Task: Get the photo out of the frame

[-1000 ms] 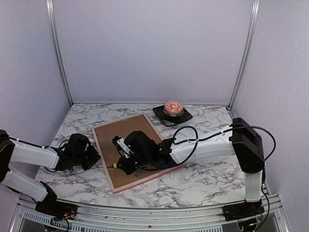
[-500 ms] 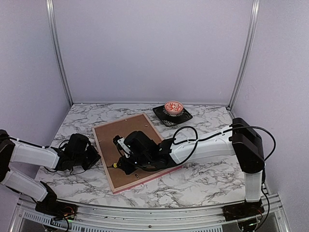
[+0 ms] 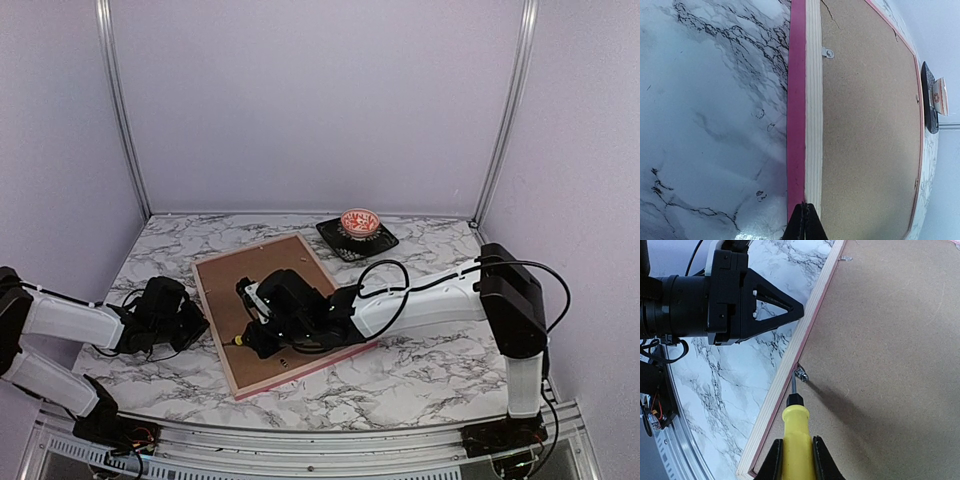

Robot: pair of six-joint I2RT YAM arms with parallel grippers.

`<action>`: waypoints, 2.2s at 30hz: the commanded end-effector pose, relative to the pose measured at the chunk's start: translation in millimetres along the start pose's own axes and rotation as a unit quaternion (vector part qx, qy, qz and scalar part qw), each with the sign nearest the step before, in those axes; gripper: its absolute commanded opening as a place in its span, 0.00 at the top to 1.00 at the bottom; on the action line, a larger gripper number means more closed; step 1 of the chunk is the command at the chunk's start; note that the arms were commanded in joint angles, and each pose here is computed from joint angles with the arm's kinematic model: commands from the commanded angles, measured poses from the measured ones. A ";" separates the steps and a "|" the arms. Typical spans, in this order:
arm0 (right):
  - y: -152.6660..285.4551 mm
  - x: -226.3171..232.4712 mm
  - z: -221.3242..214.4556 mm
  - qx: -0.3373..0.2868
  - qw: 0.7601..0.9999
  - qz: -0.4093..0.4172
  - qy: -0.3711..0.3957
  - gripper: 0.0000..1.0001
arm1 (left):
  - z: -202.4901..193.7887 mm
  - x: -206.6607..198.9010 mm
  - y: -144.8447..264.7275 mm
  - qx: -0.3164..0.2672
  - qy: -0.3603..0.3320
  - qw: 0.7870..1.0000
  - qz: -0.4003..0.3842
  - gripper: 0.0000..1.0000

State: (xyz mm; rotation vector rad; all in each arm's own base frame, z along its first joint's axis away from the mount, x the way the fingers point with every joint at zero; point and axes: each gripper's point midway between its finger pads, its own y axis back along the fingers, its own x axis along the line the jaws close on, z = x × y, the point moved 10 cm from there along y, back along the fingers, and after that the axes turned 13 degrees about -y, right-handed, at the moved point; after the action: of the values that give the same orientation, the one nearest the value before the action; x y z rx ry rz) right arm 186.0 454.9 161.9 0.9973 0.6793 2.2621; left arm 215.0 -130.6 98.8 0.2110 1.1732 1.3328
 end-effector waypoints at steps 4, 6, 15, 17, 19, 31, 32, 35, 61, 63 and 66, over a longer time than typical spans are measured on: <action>-2.8 -21.2 29.2 -0.071 0.996 -0.055 -0.030 1.00 | -34.6 24.9 -2.3 0.111 -0.009 0.992 0.054 0.98; -3.1 -18.7 31.5 -0.074 0.996 -0.048 -0.029 1.00 | -34.9 24.8 -2.3 0.112 -0.010 0.992 0.054 0.98; -13.6 -13.5 37.1 -0.078 0.995 -0.051 -0.031 1.00 | -36.6 25.6 -2.5 0.114 -0.009 0.992 0.056 0.98; -13.6 -13.1 38.1 -0.080 0.995 -0.056 -0.031 1.00 | -37.0 25.5 -2.6 0.114 -0.009 0.992 0.056 0.98; -11.8 -16.6 36.4 -0.082 0.993 -0.072 -0.033 1.00 | -37.2 25.5 -2.6 0.114 -0.009 0.992 0.056 0.98; 2.8 -20.9 38.8 -0.120 0.989 -0.069 -0.053 1.00 | -38.7 27.4 -2.3 0.115 -0.005 0.992 0.058 0.98; 4.6 -19.2 41.4 -0.133 0.988 -0.061 -0.054 1.00 | -39.0 27.8 -2.3 0.116 -0.005 0.992 0.059 0.98; 10.1 -16.0 45.5 -0.152 0.986 -0.047 -0.056 1.00 | -40.0 28.5 -3.2 0.118 -0.004 0.991 0.059 0.98; 47.8 -0.7 42.3 -0.137 0.990 -0.011 0.011 1.00 | 8.3 -26.1 16.6 0.064 -0.067 0.995 0.021 0.91; 56.2 -3.5 47.7 -0.147 0.989 -0.021 0.012 1.00 | 28.0 -29.0 22.8 0.045 -0.069 0.996 0.035 0.88; 68.7 -9.8 53.9 -0.158 0.987 -0.029 0.012 1.00 | 61.5 -24.4 25.1 0.019 -0.068 0.996 0.062 0.80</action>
State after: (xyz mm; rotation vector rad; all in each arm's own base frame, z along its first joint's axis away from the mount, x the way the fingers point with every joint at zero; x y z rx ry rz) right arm 203.5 426.1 198.4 0.8480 0.4405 2.2494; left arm 232.7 -140.6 139.8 0.3334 1.1511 1.2756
